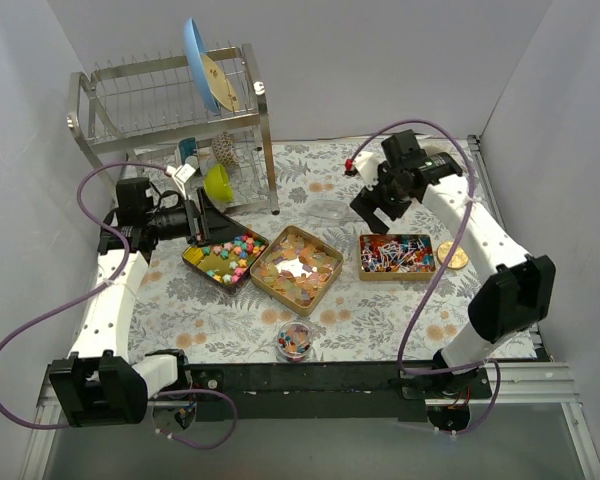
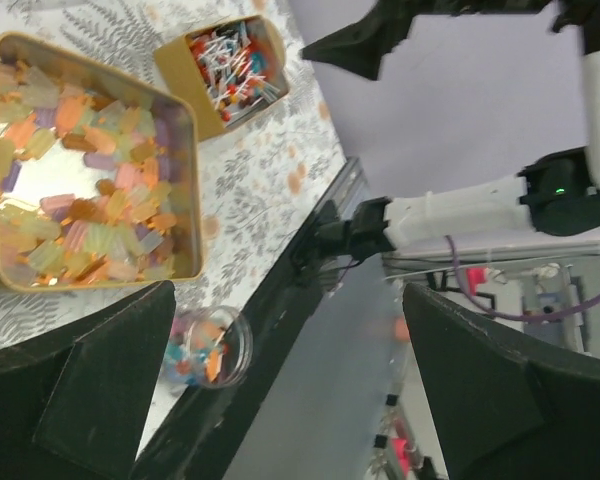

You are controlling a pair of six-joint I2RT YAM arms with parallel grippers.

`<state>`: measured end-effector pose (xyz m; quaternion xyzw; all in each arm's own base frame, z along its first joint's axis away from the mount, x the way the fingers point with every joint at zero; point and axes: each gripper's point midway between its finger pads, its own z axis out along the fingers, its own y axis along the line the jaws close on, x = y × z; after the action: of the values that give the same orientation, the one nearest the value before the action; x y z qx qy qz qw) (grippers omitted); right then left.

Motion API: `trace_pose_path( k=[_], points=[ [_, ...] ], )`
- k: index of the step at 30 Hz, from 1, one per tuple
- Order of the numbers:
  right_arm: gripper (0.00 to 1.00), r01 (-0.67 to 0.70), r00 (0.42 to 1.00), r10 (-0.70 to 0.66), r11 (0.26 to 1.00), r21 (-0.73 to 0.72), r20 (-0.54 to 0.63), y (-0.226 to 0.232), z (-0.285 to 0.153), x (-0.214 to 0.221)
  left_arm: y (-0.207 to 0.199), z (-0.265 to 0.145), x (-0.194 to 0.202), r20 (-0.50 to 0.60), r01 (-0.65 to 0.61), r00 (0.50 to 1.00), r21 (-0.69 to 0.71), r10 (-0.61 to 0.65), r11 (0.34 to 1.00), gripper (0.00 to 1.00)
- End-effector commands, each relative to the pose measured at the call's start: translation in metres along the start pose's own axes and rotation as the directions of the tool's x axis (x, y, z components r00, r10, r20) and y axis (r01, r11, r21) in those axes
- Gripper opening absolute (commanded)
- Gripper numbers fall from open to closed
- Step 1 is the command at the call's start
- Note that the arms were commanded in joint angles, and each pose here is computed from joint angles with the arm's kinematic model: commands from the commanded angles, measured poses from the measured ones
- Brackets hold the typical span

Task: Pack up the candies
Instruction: Pick up the bottle lid at the center of the board.

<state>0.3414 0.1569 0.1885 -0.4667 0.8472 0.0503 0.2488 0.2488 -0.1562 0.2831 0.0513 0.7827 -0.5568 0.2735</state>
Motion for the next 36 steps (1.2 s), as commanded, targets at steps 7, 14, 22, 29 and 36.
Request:
trace_pose_path(
  k=[7, 14, 22, 29, 36],
  points=[
    [0.98, -0.272, 0.957, 0.276, 0.961, 0.053, -0.09, -0.034, -0.057, 0.106, 0.042, -0.016, 0.046, -0.055, -0.247, 0.969, -0.191, 0.24, 0.95, 0.98],
    [0.98, -0.238, 0.969, 0.241, 0.97, 0.06, -0.057, -0.074, -0.067, 0.18, 0.056, 0.0, 0.048, -0.139, -0.14, 0.983, -0.122, 0.122, 0.983, 0.98],
    [0.98, 0.024, 0.998, -0.021, 0.998, 0.057, -0.063, -0.076, -0.034, 0.22, 0.053, 0.0, 0.026, -0.058, -0.283, 0.959, -0.177, 0.277, 0.943, 0.98],
    [0.98, 0.141, 0.99, -0.141, 0.99, 0.025, -0.021, -0.102, -0.01, 0.215, 0.047, -0.001, 0.014, -0.027, -0.284, 0.958, -0.202, 0.285, 0.937, 0.98],
    [0.98, 0.172, 0.985, -0.174, 0.983, -0.07, -0.022, -0.112, 0.023, 0.223, 0.058, -0.002, 0.011, -0.02, -0.284, 0.957, -0.256, 0.289, 0.924, 0.98]
  ],
)
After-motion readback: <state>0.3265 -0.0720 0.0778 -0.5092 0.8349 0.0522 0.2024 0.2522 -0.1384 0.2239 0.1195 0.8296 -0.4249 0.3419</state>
